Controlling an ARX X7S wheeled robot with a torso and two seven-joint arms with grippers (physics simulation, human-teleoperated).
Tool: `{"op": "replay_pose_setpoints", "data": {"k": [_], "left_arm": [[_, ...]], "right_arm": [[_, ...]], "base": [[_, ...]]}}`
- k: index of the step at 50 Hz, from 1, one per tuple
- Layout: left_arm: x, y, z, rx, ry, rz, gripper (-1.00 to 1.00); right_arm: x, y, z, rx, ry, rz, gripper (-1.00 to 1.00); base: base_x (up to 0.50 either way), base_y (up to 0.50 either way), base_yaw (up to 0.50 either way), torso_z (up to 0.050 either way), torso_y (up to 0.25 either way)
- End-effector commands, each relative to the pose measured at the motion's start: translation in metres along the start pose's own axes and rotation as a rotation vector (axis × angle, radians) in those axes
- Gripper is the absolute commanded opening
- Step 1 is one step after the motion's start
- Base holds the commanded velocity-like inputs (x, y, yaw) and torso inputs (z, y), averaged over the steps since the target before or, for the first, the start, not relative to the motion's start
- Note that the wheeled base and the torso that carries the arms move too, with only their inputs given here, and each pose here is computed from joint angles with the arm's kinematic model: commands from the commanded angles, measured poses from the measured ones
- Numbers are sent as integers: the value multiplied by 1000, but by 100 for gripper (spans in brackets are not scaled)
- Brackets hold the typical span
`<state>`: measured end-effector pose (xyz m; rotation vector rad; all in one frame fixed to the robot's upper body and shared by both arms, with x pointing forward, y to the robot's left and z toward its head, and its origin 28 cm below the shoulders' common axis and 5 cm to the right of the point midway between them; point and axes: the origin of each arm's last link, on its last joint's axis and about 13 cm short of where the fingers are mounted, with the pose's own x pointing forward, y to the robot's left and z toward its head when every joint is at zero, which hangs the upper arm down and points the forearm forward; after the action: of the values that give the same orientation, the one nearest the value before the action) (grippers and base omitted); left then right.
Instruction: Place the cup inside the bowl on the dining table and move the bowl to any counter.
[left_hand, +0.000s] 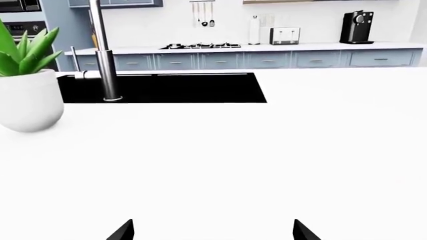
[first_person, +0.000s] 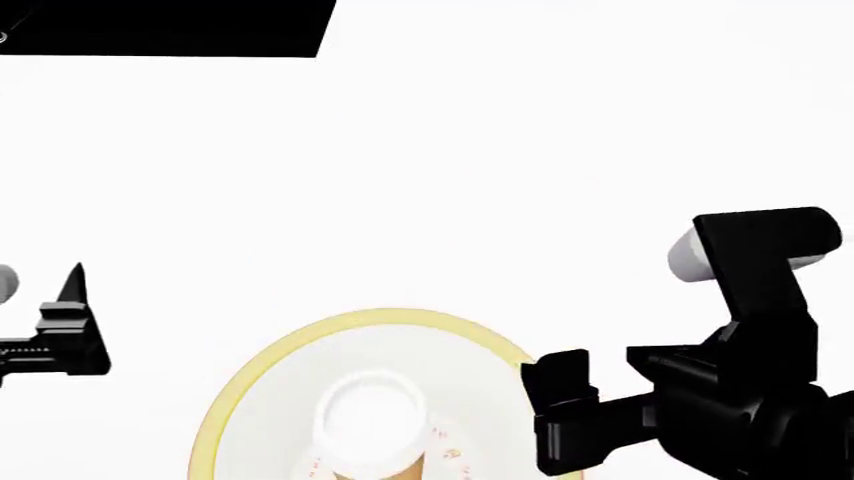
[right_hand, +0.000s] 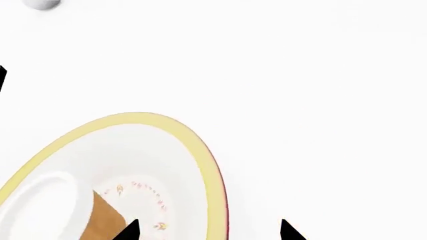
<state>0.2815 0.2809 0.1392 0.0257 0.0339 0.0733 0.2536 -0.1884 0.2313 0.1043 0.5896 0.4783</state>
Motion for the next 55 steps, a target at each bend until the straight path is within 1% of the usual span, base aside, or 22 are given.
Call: {"op": "replay_pose_setpoints", "data": {"k": [1,3,5,8,9,11,19,27,34,37,49,55], "left_arm": [[1,-3,0,-2,5,-1,100],[1,-4,1,-2,3,-2,100],[-1,1,1,-1,4,-4,100],[-1,2,0,-2,5,-3,100],[-1,1,0,-2,4,-3,100],[-2,1,-1,-4,4,-4,100],[-1,0,-1,-11,7,-5,100],[-1,0,1,-12,2,0,100],[0,-1,1,-8,5,-4,100],[-1,2,1,-8,5,-3,100],[1,-3,-1,-10,9,-4,100],[-1,-2,-1,-10,9,-4,100]], "right_arm": [[9,-9,-9,36,42,0,100],[12,-11,-9,37,46,-2,100],[13,-12,-8,38,49,0,100],[17,-13,-7,45,54,15,100],[18,-13,-6,64,38,35,100],[21,-16,-6,69,30,25,100],[34,-20,-15,83,68,32,100],[43,-23,-14,87,72,42,100],[48,-24,-18,90,91,57,100],[50,-23,-18,87,97,62,100],[56,-21,-20,74,122,91,100],[59,-21,-23,77,134,94,100]], "base": [[0,0,0,0,0],[0,0,0,0,0],[0,0,0,0,0],[0,0,0,0,0],[0,0,0,0,0],[0,0,0,0,0],[0,0,0,0,0],[0,0,0,0,0],[0,0,0,0,0],[0,0,0,0,0],[0,0,0,0,0],[0,0,0,0,0]]}}
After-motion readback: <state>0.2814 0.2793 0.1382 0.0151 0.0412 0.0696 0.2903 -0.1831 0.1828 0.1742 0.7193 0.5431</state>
